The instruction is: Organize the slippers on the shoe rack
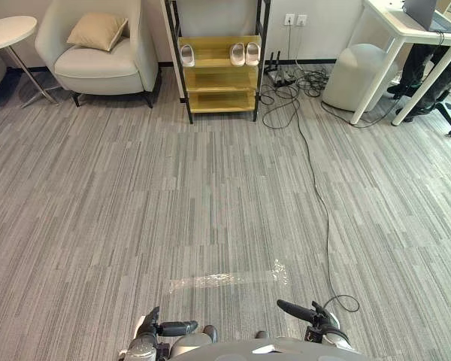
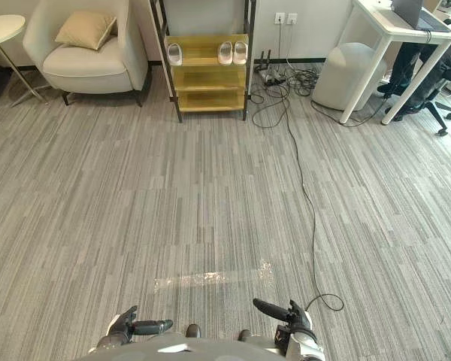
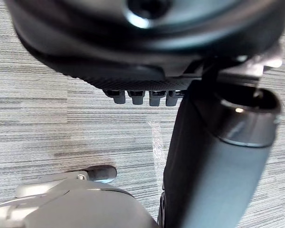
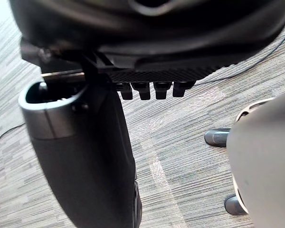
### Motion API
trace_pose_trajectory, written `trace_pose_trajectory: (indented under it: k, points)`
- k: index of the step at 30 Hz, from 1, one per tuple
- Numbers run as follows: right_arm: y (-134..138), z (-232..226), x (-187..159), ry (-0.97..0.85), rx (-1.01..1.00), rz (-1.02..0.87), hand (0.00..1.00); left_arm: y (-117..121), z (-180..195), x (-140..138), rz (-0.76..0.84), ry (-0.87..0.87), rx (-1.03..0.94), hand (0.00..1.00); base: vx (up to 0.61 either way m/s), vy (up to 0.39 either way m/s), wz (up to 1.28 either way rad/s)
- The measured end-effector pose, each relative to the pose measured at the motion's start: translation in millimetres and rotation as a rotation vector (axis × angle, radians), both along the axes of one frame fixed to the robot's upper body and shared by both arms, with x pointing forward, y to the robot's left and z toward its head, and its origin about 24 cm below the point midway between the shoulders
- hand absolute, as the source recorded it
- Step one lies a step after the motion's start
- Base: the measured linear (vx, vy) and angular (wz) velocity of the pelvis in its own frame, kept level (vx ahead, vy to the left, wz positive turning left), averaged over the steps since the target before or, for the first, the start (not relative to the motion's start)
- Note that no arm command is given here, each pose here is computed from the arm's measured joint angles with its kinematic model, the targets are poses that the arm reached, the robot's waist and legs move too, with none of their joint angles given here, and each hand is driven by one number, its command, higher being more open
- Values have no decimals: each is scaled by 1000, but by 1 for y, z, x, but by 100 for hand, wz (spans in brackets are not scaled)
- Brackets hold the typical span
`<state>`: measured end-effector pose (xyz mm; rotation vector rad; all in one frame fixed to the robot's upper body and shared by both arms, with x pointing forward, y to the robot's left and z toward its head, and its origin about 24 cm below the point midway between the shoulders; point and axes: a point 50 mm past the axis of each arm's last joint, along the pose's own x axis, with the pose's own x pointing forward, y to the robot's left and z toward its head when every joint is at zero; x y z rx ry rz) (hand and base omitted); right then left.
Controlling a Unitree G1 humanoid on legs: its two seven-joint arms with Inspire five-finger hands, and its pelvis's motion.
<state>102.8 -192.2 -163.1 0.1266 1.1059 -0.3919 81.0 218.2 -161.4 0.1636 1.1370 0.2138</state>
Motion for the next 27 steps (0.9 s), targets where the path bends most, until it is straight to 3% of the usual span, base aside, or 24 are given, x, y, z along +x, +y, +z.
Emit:
trace_pose_trajectory:
  k: [15,22,27]
  points:
    - [-5,2,7,-10,-26,18,100,3,4,13,9,-44,0,100,14,35,-16]
    - [-5,8,23,-61,-33,33,100,8,5,16,8,-46,18,100,217,84,14]
    - [-16,19,48,-136,-62,49,100,-6,4,21,16,-60,-22,100,365,-90,52]
